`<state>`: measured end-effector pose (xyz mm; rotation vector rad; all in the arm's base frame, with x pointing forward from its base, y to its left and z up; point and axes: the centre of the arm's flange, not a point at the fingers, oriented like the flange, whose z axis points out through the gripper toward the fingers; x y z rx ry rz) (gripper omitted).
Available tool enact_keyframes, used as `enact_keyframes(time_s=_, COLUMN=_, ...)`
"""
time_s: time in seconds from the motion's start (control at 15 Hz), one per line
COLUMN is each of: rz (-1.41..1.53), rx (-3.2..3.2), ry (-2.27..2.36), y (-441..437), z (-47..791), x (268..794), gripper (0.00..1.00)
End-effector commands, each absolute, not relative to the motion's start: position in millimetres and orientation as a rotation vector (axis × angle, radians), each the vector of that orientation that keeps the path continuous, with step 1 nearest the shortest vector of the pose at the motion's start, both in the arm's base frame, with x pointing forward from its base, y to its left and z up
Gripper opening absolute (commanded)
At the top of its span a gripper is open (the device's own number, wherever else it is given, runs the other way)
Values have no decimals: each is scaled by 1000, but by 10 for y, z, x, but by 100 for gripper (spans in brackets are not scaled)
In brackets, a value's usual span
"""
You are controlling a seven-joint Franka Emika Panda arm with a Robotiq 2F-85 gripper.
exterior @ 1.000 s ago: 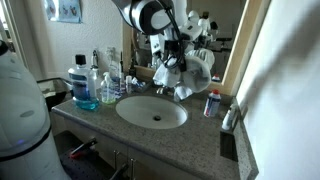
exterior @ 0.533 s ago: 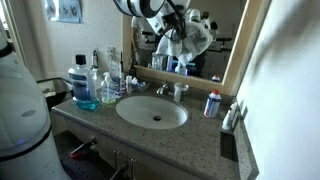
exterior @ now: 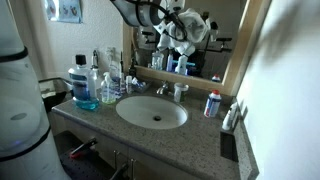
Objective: Wipe the mirror with the white cloth
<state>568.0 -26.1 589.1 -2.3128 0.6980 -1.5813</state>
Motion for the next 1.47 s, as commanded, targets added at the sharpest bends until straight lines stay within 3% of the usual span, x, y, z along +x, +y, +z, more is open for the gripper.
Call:
enact_keyframes(time_s=0.0, rz=-1657, rx=-2280, ry=651, y=-53, z=5889, x=5971, gripper=3)
enact_keyframes(time_s=0.8, rz=-1672, rx=-2385, ry=279, y=737, z=5732, x=6399, gripper=3)
enact_keyframes(time_s=1.4, rz=-1828, rx=-2351, ry=604, y=-301, z=5967, x=6516, gripper=3)
